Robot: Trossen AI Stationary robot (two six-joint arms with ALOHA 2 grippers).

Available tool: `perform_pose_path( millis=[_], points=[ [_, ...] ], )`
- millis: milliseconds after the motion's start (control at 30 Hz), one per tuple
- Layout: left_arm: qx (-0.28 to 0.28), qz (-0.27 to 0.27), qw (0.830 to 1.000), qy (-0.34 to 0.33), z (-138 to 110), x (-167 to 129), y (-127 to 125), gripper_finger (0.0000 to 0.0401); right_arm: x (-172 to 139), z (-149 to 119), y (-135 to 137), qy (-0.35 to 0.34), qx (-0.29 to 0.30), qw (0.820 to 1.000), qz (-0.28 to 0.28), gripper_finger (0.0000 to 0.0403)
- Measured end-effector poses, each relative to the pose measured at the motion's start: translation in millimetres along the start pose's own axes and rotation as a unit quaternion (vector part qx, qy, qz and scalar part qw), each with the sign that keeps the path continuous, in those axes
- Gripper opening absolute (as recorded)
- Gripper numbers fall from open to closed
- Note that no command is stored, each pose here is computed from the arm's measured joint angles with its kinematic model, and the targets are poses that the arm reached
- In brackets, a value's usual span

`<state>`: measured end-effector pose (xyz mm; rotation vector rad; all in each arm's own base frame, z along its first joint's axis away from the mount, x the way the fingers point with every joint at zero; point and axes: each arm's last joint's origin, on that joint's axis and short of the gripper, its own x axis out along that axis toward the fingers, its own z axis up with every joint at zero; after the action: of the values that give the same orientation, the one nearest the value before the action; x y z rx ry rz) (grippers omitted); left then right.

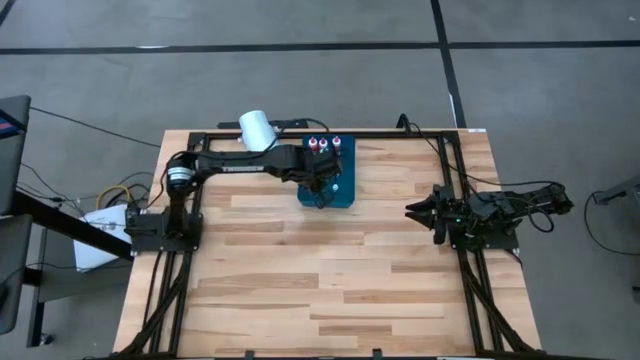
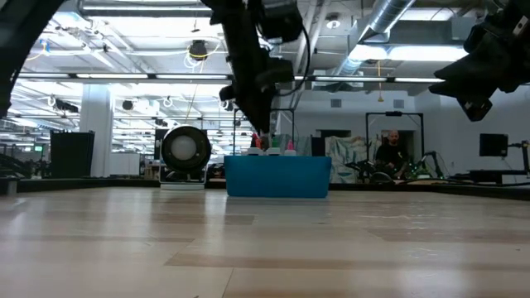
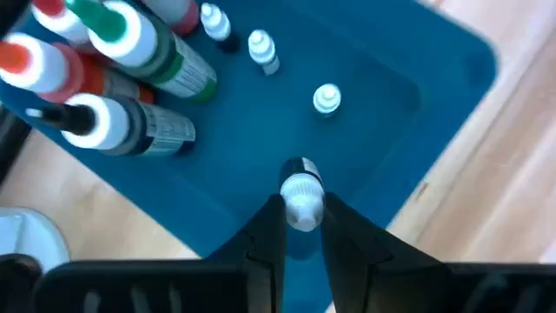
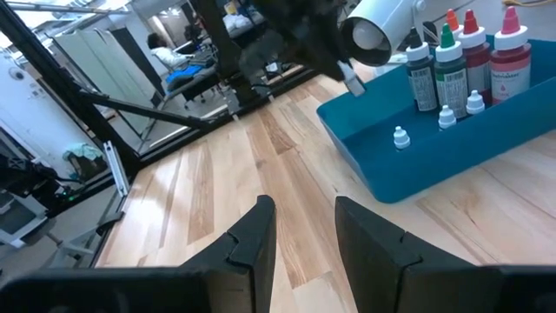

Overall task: Pick & Place food coloring
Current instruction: Put the small blue food coloring bottle into the blue bin

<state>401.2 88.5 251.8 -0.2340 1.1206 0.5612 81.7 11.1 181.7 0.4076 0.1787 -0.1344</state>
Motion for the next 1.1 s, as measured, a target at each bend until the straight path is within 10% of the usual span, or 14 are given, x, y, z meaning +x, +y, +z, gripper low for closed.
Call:
perform_pose_path(
  millis=[467, 1100],
  points=[
    [0.000, -0.009, 0.999, 0.044, -3.0, 59.9, -10.7, 0.0048, 0.0, -0.1, 0.0, 0.000, 0.000, 1.000, 0.000, 0.0108],
    [-0.014, -0.012, 1.000, 0.022, 5.0, 64.3, 0.3, 0.0049, 0.0, -0.1, -0.1, 0.000, 0.000, 1.000, 0.000, 0.0108]
  ],
)
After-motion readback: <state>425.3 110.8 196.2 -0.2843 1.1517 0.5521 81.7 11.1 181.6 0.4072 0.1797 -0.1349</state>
